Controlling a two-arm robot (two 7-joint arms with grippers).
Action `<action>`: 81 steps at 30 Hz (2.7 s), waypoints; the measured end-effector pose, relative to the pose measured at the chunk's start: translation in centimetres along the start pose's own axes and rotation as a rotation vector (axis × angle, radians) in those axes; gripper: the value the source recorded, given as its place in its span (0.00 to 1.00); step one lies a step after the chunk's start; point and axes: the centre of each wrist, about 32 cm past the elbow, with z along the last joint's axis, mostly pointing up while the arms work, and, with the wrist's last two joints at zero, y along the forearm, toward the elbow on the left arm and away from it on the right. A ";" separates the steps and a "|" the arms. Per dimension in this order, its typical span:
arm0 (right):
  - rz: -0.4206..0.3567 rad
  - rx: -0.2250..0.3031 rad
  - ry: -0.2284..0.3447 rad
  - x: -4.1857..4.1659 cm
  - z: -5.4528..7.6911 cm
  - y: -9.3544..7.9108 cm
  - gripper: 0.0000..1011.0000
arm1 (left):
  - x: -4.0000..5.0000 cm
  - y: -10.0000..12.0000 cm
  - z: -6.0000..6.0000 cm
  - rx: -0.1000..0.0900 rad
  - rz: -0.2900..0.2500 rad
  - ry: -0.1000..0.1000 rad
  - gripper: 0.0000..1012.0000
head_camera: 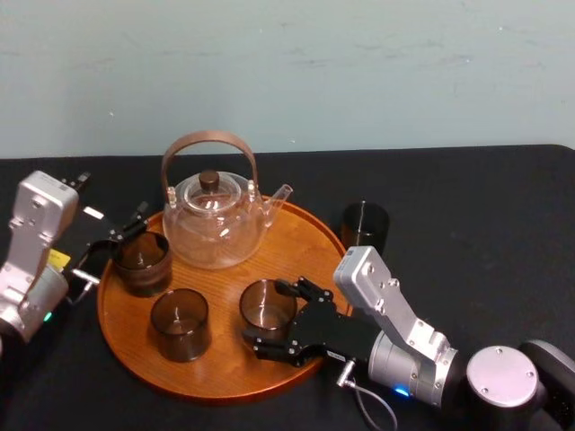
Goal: Pick up the glass from the table and place it on the tray.
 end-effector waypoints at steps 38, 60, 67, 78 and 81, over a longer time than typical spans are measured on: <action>-0.058 0.117 -0.062 0.41 1.5 -2.0 0.99 | 0.00 0.0 0.0 0.000 0.000 0.000 0.99; -0.311 0.120 -0.008 3.17 0.2 -8.7 0.99 | 0.00 0.0 0.0 0.000 0.000 0.000 0.99; -0.398 0.082 0.022 4.73 -0.6 -10.1 0.99 | 0.00 0.0 0.0 0.000 0.000 0.000 0.99; -0.469 0.058 0.046 6.78 -1.0 -10.6 0.99 | 0.00 0.0 0.0 0.000 0.000 0.000 0.99; -0.467 0.055 0.051 7.28 -1.1 -10.3 0.99 | 0.00 0.0 0.0 0.000 0.000 0.000 0.99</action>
